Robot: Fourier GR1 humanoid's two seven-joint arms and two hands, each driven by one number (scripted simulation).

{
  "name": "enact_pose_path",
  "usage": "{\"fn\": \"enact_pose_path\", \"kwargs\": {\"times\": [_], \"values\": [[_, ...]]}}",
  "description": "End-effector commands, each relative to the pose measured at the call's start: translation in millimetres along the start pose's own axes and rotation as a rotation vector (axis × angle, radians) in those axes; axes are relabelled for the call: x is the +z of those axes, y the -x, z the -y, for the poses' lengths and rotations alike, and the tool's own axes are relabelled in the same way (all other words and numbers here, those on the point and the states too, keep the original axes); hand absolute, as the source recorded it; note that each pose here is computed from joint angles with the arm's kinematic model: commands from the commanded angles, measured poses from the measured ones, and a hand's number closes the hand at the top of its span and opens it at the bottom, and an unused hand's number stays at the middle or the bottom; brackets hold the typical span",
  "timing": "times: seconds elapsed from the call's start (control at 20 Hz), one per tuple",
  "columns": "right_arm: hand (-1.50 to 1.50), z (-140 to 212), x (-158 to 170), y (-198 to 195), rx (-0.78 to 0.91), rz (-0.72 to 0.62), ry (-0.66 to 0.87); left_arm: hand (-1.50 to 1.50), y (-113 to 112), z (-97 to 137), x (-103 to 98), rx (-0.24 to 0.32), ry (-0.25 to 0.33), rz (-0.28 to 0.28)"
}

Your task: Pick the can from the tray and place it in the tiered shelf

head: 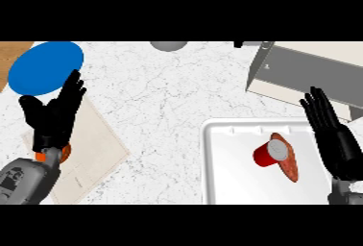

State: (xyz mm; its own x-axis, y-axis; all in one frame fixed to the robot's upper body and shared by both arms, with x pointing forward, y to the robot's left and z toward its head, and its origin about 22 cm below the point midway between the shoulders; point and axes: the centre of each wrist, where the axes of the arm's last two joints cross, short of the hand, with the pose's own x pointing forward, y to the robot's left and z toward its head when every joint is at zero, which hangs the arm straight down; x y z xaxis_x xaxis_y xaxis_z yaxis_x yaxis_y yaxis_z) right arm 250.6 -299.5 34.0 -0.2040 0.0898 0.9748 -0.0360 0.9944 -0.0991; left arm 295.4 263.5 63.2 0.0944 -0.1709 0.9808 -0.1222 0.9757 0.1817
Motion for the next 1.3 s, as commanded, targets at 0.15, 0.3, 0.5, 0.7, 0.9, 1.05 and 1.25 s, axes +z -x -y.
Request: {"fn": "enact_pose_path", "kwargs": {"times": [0.15,0.3,0.5,0.7,0.9,1.05,1.25], "values": [[1.5,90.1,-33.7,-53.2,0.147,0.158,-0.07,0.0,45.5,-36.7,18.7,0.054,0.018,-0.207],[1.5,143.5,-13.3,-66.9,0.671,-0.068,-0.033,0.0,64.3,-8.1,30.1,0.084,0.059,-0.307],[-1.5,166.4,-17.8,-8.9,0.294,-0.183,-0.067,0.0,94.3,-1.2,37.8,0.094,0.112,-0.347],[-1.5,192.0,-18.5,-5.0,0.283,-0.107,-0.221,0.0,97.9,-4.9,37.1,0.115,0.099,-0.369],[-1.5,194.0,-31.3,-33.8,0.316,-0.108,-0.433,0.0,100.2,0.0,29.5,0.115,0.073,-0.381],[-1.5,183.9,-49.3,-55.8,0.349,-0.14,-0.518,0.0,98.5,-17.3,30.2,0.108,0.079,-0.387],[-1.5,173.9,-46.1,-73.5,0.422,-0.184,-0.631,0.0,100.4,-16.9,51.9,0.126,0.078,-0.393]]}}
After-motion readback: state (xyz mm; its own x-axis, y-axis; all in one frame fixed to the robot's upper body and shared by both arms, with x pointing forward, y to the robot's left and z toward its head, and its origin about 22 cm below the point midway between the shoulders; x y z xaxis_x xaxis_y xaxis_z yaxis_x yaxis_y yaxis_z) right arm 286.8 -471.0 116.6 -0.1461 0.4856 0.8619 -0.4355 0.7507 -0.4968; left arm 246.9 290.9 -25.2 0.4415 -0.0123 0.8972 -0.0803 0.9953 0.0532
